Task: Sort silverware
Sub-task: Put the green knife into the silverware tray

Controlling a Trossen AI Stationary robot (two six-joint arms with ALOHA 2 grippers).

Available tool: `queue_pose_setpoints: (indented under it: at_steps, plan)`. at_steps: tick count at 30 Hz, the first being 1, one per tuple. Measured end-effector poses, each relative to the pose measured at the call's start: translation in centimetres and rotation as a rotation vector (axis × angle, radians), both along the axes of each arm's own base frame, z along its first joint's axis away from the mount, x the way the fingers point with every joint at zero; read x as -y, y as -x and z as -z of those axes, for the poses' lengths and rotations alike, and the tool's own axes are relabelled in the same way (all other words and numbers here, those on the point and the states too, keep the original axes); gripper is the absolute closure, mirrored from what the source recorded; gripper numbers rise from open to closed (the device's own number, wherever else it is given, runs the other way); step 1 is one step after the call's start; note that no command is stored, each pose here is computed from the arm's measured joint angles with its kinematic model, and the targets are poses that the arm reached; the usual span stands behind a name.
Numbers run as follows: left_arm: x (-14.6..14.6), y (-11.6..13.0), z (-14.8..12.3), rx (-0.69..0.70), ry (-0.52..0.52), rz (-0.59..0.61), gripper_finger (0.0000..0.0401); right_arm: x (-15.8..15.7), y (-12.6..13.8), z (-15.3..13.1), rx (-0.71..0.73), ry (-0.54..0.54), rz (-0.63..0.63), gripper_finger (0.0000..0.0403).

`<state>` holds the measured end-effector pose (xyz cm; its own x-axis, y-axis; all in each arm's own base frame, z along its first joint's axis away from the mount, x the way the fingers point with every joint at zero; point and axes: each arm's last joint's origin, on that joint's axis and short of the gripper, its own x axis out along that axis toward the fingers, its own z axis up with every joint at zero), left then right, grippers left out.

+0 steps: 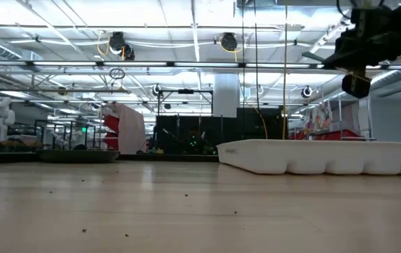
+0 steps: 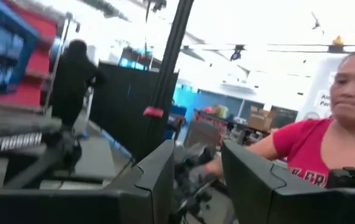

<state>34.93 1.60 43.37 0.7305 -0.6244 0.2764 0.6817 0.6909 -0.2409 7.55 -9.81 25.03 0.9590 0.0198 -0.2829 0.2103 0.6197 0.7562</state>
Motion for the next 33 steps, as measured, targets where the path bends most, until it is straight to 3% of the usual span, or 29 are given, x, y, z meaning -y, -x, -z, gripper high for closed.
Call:
queue_pose_setpoints:
  at_steps: [8, 15, 19, 24, 27, 33]
  plan:
    - [0.2, 2.6, -2.4, 0.074, -0.001, -0.014, 0.0263, 2.6, 1.2, 2.0, -0.057, -0.043, 0.072, 0.0403]
    - [0.3, 2.5, -2.1, 0.034, 0.001, -0.015, 0.0263, 3.3, 1.6, 2.8, -0.096, -0.067, 0.108, 0.0403]
    - [0.2, 2.4, -2.0, 0.036, -0.014, -0.025, 0.0263, 3.6, 1.9, 3.3, -0.235, -0.139, 0.274, 0.0403]
    - [0.2, 2.4, -2.0, 0.063, -0.041, -0.035, 0.0263, 3.2, 2.1, 3.7, -0.31, -0.232, 0.348, 0.0403]
    - [0.2, 2.4, -2.0, 0.068, -0.048, -0.039, 0.0263, 2.9, 2.5, 4.3, -0.435, -0.293, 0.447, 0.0403]
    - [0.2, 2.4, -2.0, 0.066, -0.048, -0.04, 0.0263, 2.9, 2.5, 4.3, -0.417, -0.302, 0.424, 0.0403]
